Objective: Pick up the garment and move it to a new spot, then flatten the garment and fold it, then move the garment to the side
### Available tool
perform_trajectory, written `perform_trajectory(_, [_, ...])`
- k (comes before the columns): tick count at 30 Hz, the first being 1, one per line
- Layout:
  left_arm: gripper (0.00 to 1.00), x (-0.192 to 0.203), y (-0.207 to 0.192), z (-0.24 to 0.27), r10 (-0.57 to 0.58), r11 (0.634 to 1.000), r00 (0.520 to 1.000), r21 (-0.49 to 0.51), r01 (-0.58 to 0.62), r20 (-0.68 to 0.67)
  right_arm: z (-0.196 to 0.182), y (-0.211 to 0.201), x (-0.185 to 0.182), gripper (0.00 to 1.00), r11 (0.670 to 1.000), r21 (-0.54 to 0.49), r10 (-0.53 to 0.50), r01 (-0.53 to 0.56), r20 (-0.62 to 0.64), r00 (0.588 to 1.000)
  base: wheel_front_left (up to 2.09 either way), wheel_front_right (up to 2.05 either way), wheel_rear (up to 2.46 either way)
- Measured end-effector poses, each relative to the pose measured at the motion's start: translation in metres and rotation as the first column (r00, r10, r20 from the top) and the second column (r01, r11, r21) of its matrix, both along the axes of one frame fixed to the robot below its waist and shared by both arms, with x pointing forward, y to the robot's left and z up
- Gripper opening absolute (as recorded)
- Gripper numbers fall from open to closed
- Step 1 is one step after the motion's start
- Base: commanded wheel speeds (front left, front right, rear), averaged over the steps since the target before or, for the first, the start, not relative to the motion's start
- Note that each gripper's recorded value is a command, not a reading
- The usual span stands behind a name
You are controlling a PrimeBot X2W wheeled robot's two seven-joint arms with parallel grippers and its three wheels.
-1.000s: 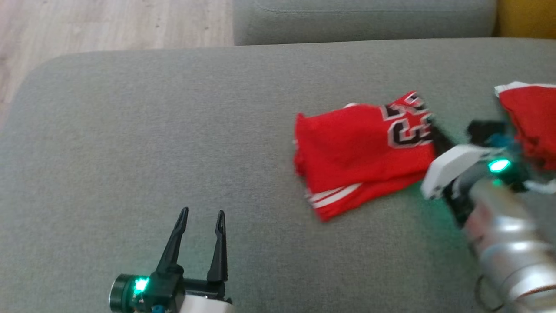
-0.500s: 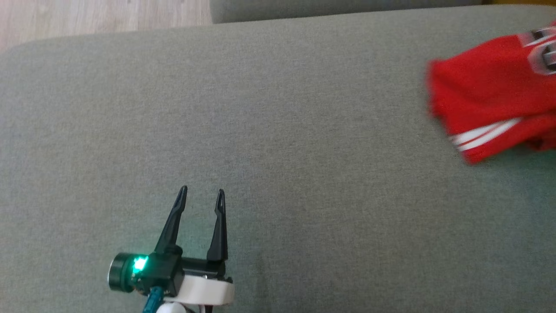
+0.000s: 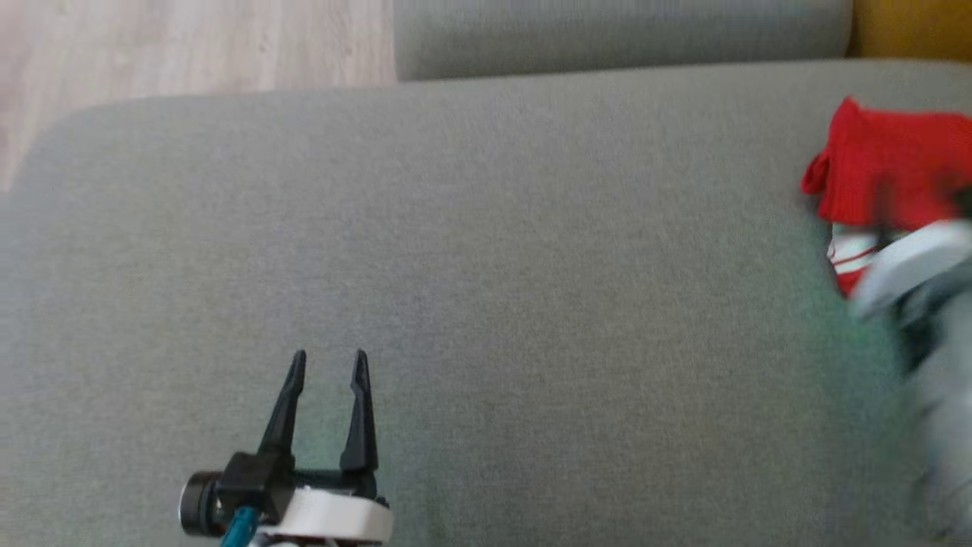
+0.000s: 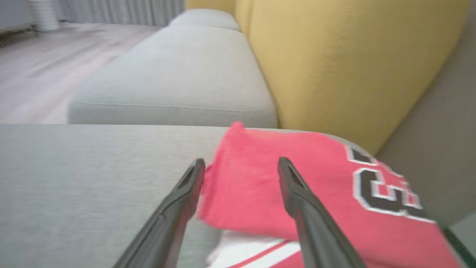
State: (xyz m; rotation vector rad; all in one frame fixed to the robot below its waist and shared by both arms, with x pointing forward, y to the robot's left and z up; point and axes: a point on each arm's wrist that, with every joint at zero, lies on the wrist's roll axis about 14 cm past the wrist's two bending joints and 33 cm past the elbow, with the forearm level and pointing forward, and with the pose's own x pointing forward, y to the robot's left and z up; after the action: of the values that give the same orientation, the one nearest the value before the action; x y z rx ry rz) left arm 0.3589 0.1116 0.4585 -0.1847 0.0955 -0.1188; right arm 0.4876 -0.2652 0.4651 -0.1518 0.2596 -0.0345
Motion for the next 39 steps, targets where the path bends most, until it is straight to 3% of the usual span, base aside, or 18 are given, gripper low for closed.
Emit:
perform_trajectory(6, [1.0, -0.021, 0.011, 0.014, 0.02, 0.999, 0.999, 0.035, -0.022, 0.05, -0.015, 0.115, -0.05, 1.0, 0.968, 0.151, 0.193, -0.203, 0.075, 0.978, 0.0, 0.0, 0.0])
perform_trajectory(14, [1.0, -0.048, 0.046, 0.025, 0.134, 0.988, 0.986, 0.069, -0.141, 0.098, 0.006, 0.178, -0.108, 1.0, 0.892, 0.263, 0.321, -0.368, 0.208, 0.924, 0.0, 0.0, 0.0])
perform_trajectory(19, [1.0, -0.063, 0.061, 0.035, 0.182, 0.977, 0.973, 0.085, -0.195, 0.139, 0.023, 0.184, -0.134, 1.0, 0.88, 0.26, 0.326, -0.397, 0.276, 0.904, 0.0, 0.0, 0.0])
perform_trajectory(24, [1.0, -0.076, 0.068, 0.033, 0.201, 0.972, 0.969, 0.09, -0.215, 0.142, 0.012, 0.182, -0.159, 1.0, 0.887, 0.255, 0.326, -0.386, 0.249, 0.912, 0.0, 0.0, 0.0])
perform_trajectory(39, [1.0, -0.073, 0.057, 0.038, 0.144, 0.98, 0.976, 0.113, -0.163, 0.162, 0.006, 0.157, -0.17, 1.0, 0.908, 0.289, 0.241, -0.305, 0.235, 0.942, 0.0, 0.0, 0.0])
